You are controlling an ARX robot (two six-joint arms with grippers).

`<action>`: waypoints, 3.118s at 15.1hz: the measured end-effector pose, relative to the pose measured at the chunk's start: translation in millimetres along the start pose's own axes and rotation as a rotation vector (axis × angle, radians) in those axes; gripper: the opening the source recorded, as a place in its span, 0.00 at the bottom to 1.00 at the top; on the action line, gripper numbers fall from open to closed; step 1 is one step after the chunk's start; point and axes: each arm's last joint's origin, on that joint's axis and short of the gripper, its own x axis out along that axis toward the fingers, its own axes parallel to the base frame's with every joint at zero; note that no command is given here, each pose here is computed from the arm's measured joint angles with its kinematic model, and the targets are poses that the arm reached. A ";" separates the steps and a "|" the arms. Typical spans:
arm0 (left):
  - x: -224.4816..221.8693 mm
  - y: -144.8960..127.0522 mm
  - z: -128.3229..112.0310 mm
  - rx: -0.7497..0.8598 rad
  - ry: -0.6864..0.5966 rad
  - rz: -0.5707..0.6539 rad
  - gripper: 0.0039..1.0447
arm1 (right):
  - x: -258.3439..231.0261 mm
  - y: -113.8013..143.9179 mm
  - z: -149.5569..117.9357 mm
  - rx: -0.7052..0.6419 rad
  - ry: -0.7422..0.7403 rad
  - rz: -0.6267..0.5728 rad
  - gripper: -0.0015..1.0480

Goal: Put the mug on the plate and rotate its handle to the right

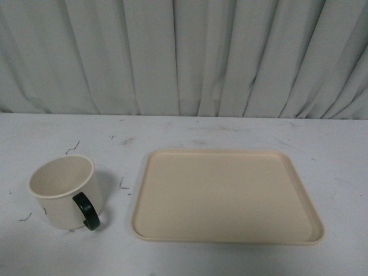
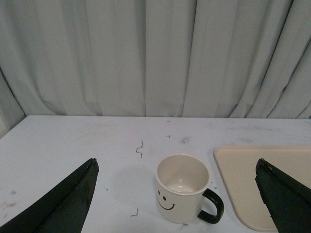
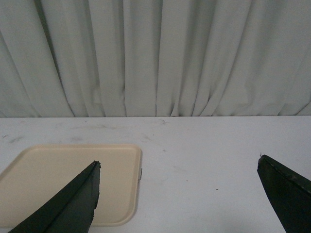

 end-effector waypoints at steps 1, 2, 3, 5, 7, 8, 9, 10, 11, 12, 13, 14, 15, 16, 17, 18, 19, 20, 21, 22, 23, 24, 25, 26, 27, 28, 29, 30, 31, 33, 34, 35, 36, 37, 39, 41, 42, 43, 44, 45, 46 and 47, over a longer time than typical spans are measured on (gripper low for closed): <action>0.0 0.0 0.0 0.000 0.000 0.000 0.94 | 0.0 0.0 0.0 0.000 0.000 0.000 0.94; 0.0 0.0 0.0 0.000 0.000 0.000 0.94 | 0.0 0.0 0.0 0.000 0.000 0.000 0.94; 0.0 0.0 0.0 0.000 0.000 0.000 0.94 | 0.0 0.0 0.0 0.000 0.000 0.000 0.94; 0.0 0.0 0.0 0.000 0.000 0.000 0.94 | 0.0 0.0 0.0 0.000 0.000 0.000 0.94; 0.0 0.0 0.0 0.000 0.000 0.000 0.94 | 0.0 0.0 0.0 0.000 0.000 0.000 0.94; 0.0 0.0 0.0 0.000 0.000 0.000 0.94 | 0.0 0.0 0.0 0.000 0.000 0.000 0.94; 0.0 0.0 0.0 0.000 0.000 0.000 0.94 | 0.0 0.0 0.0 0.000 0.000 0.000 0.94; 0.0 0.0 0.0 0.000 0.000 0.000 0.94 | 0.0 0.0 0.0 0.000 0.000 0.000 0.94; 0.0 0.0 0.0 0.000 0.000 0.000 0.94 | 0.0 0.0 0.0 0.000 0.000 0.000 0.94; 0.0 0.0 0.0 0.000 0.000 0.000 0.94 | 0.0 0.0 0.0 0.000 0.000 0.000 0.94; 0.0 0.0 0.0 0.000 0.000 0.000 0.94 | 0.0 0.0 0.0 0.000 0.000 0.000 0.94; 0.0 0.0 0.0 0.000 0.000 0.000 0.94 | 0.0 0.0 0.0 0.000 0.000 0.000 0.94; 0.0 0.0 0.0 0.000 0.000 0.000 0.94 | 0.0 0.0 0.0 0.000 0.000 0.000 0.94; 0.0 0.0 0.0 0.000 0.000 0.000 0.94 | 0.0 0.0 0.0 0.000 0.000 0.000 0.94; 2.1 -1.9 3.9 0.003 -0.030 -0.014 0.94 | 0.0 0.0 0.0 0.000 0.000 0.000 0.94; 11.3 -6.7 17.0 0.021 -0.032 -0.083 0.94 | 0.0 0.0 0.0 0.000 0.000 0.000 0.94; 24.4 -9.1 30.6 0.046 -0.019 -0.145 0.94 | 0.0 0.0 0.2 0.000 -0.002 0.000 0.94; 43.3 -10.7 42.8 0.082 0.019 -0.199 0.94 | 0.0 -0.1 0.1 0.000 -0.001 -0.002 0.94; 65.8 -12.8 48.9 0.119 0.073 -0.264 0.94 | 0.0 -0.1 0.1 0.000 -0.001 -0.003 0.94; 91.1 -12.7 50.3 0.129 0.193 -0.299 0.94 | 0.0 -0.1 0.1 0.000 -0.001 -0.003 0.94; 116.0 -10.3 46.7 0.121 0.321 -0.326 0.94 | 0.0 -0.1 0.1 0.000 -0.001 -0.003 0.94; 135.8 -7.4 41.1 0.105 0.419 -0.351 0.94 | 0.0 -0.1 0.1 0.000 -0.001 -0.003 0.94; 157.1 -4.6 35.3 0.107 0.499 -0.362 0.94 | 0.0 -0.1 0.1 0.000 -0.001 -0.003 0.94; 177.0 -0.5 28.8 0.109 0.559 -0.358 0.94 | 0.0 -0.1 0.1 0.000 -0.001 -0.003 0.94; 192.0 5.0 21.0 0.108 0.610 -0.348 0.94 | 0.0 -0.1 0.1 0.000 -0.001 -0.003 0.94; 204.4 11.1 10.8 0.112 0.657 -0.323 0.94 | 0.0 -0.1 0.1 0.000 -0.001 -0.003 0.94; 214.7 19.3 -0.6 0.123 0.710 -0.288 0.94 | 0.0 -0.1 0.1 0.000 -0.001 -0.003 0.94; 221.8 27.1 -9.8 0.130 0.744 -0.253 0.94 | 0.0 -0.1 0.1 0.000 -0.001 -0.003 0.94; 227.7 34.0 -18.2 0.139 0.761 -0.224 0.94 | 0.0 -0.1 0.1 0.000 -0.001 -0.003 0.94; 234.2 43.4 -32.2 0.136 0.781 -0.192 0.94 | 0.0 -0.1 0.1 0.000 -0.001 -0.003 0.94; 235.8 45.6 -38.8 0.130 0.797 -0.187 0.94 | 0.0 -0.1 0.1 0.000 -0.001 -0.003 0.94; 238.2 47.1 -53.1 0.114 0.834 -0.193 0.92 | 0.0 -0.1 0.1 0.000 -0.001 -0.003 0.94; 243.5 46.6 -62.1 0.104 0.852 -0.177 0.73 | 0.0 -0.1 0.1 0.000 -0.001 -0.003 0.94; 245.0 45.9 -64.0 0.086 0.854 -0.175 0.63 | 0.0 -0.1 0.1 0.000 -0.001 -0.003 0.94; 246.9 40.2 -63.6 0.083 0.844 -0.166 0.36 | 0.0 -0.1 0.1 0.000 -0.001 -0.003 0.94; 242.4 31.9 -58.4 0.080 0.846 -0.168 0.09 | 0.0 -0.1 0.1 0.000 -0.001 -0.003 0.94; 240.6 23.3 -41.9 0.097 0.806 -0.171 0.03 | 0.0 -0.1 0.1 0.000 -0.001 -0.003 0.94; 241.2 14.2 -28.3 0.105 0.769 -0.186 0.03 | 0.0 -0.1 0.1 0.000 -0.001 -0.003 0.94; 247.9 -9.4 -7.7 0.134 0.697 -0.222 0.03 | 0.0 -0.1 0.1 0.000 -0.001 -0.003 0.94; 255.9 -46.6 5.9 0.166 0.636 -0.288 0.03 | 0.0 -0.1 0.1 0.000 -0.001 -0.003 0.94; 260.1 -85.3 6.5 0.195 0.621 -0.376 0.03 | 0.0 -0.1 0.1 0.001 -0.001 -0.003 0.94; 265.5 -133.3 -3.4 0.245 0.628 -0.464 0.03 | 0.0 -0.1 0.1 0.001 -0.001 -0.003 0.94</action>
